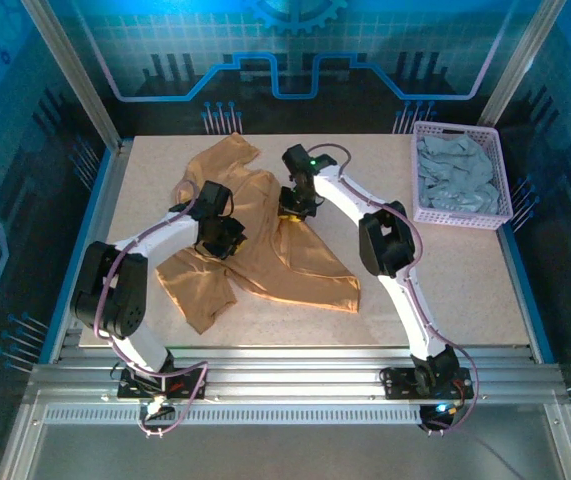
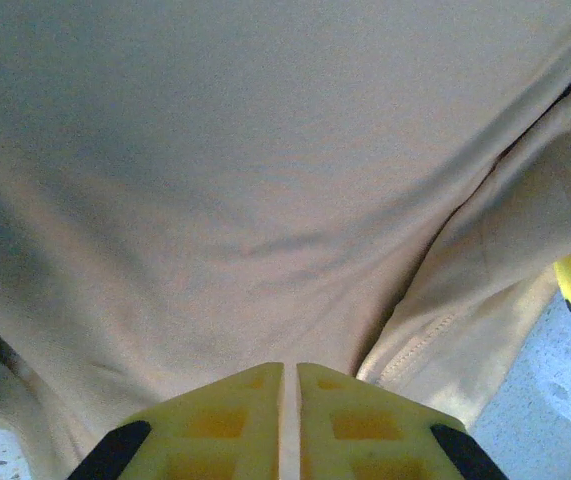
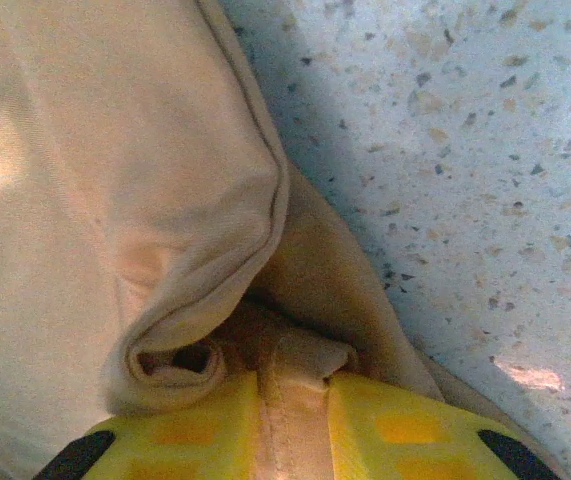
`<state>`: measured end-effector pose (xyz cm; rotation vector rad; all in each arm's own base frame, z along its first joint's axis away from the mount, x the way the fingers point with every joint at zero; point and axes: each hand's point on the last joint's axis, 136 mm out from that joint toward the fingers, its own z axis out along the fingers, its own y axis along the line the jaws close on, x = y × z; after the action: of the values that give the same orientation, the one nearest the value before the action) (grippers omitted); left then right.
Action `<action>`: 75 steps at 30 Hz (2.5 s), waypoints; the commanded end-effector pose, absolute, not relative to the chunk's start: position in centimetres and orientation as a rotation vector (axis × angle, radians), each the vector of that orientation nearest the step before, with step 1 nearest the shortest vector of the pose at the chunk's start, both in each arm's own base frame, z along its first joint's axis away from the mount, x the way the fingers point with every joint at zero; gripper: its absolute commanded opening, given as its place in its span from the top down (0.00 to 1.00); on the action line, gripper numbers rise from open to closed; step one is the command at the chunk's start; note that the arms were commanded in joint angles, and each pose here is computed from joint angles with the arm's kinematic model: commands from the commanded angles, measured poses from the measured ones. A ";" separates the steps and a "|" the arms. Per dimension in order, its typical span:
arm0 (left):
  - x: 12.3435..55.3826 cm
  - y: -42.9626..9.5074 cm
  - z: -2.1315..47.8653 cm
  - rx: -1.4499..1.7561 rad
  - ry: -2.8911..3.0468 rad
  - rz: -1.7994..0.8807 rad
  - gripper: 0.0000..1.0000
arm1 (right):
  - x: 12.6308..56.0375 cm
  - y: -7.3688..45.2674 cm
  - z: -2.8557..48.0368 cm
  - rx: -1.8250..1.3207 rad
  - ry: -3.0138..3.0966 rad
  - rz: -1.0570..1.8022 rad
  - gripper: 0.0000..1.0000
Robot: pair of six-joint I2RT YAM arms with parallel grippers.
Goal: Fold and stack the t-shirts
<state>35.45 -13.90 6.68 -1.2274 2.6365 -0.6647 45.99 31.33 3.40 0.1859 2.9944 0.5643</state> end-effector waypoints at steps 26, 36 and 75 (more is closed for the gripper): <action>35.8 -15.0 6.4 -1.226 2.656 -0.720 0.89 | 49.4 23.5 10.7 0.266 2.814 0.372 1.00; 35.8 -15.2 6.8 -1.211 2.665 -0.722 0.89 | 53.7 14.3 9.6 0.453 2.774 0.271 1.00; 40.5 -5.0 7.4 -1.175 2.660 -0.545 0.72 | 41.7 14.2 10.3 0.699 2.813 0.405 0.45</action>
<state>39.79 -5.87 7.96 -1.2261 2.6195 -0.5955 44.70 11.05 13.58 0.6165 2.7431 0.3117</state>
